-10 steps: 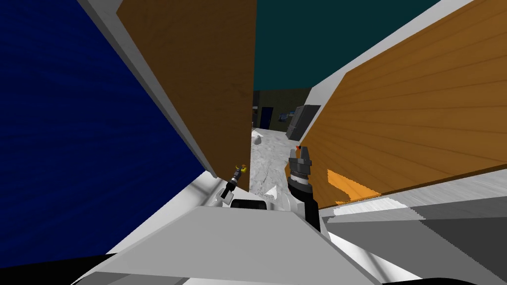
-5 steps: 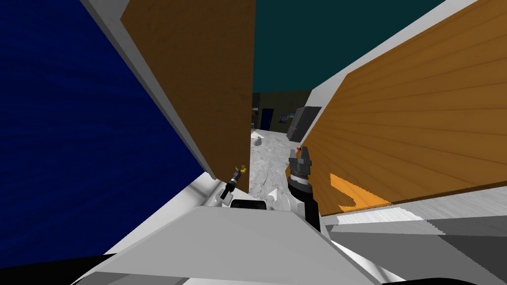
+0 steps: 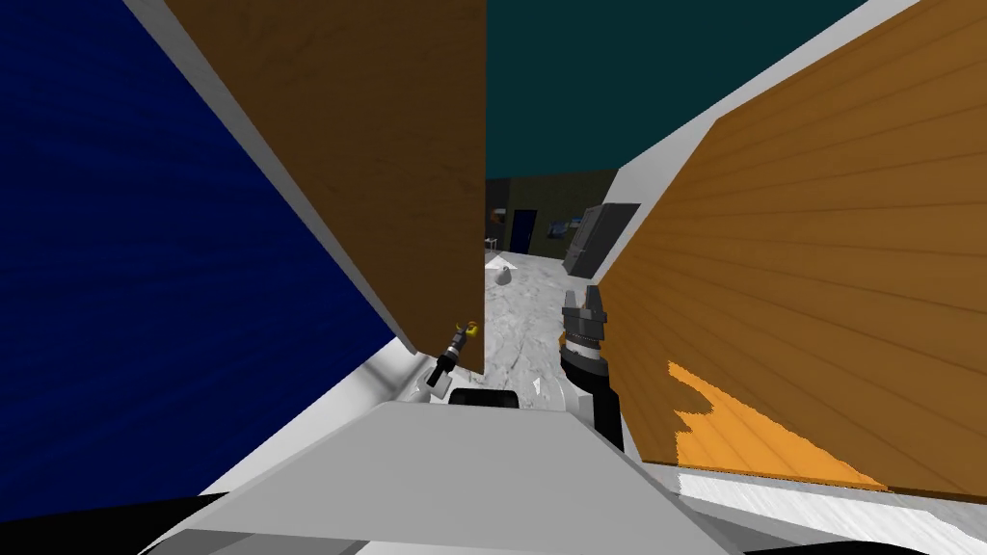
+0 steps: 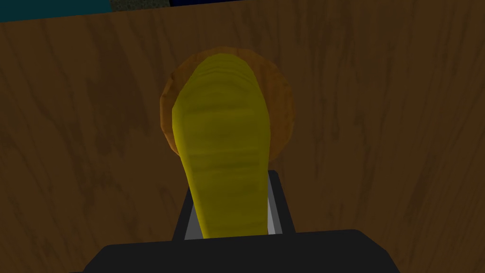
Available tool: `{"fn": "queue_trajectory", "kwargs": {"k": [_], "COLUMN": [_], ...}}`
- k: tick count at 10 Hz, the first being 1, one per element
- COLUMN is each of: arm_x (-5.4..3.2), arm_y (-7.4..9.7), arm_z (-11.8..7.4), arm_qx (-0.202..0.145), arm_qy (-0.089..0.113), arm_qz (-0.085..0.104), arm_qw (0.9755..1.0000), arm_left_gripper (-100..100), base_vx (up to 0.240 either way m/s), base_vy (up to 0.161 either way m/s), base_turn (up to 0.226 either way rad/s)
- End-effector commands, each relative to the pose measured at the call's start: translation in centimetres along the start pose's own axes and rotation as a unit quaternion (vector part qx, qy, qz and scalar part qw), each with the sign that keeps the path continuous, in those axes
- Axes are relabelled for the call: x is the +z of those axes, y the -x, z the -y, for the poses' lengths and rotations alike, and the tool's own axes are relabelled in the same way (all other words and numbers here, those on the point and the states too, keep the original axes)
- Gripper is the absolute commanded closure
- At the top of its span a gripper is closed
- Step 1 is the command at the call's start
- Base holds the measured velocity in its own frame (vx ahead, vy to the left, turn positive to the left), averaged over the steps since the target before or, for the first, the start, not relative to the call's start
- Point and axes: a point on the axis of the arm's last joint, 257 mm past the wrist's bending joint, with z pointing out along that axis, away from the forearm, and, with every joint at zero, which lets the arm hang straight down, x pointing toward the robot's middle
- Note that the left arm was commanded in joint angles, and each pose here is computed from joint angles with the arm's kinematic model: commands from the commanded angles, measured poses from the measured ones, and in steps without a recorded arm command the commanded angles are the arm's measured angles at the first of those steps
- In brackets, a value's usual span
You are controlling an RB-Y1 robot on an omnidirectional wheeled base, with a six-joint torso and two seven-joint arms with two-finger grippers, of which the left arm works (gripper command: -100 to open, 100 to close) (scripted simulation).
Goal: Push the door open
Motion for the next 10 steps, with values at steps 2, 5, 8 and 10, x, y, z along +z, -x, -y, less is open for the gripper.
{"fn": "queue_trajectory", "kwargs": {"k": [2, 5, 8, 10], "arm_x": [0.0, -0.19, -0.34, -0.46], "arm_y": [2.2, 3.9, 5.2, 6.1], "arm_z": [0.3, 0.3, 0.3, 0.3], "arm_qx": [0.006, 0.007, 0.007, 0.005], "arm_qy": [-0.003, -0.002, -0.002, -0.002], "arm_qz": [0.017, 0.033, 0.047, 0.058], "arm_qw": [0.9998, 0.9994, 0.9989, 0.9983], "arm_left_gripper": [100, 100, 100, 100], "base_vx": [0.161, 0.175, 0.155, 0.152], "base_vy": [-0.116, -0.118, -0.152, -0.185], "base_turn": [0.113, 0.142, 0.115, 0.186]}}
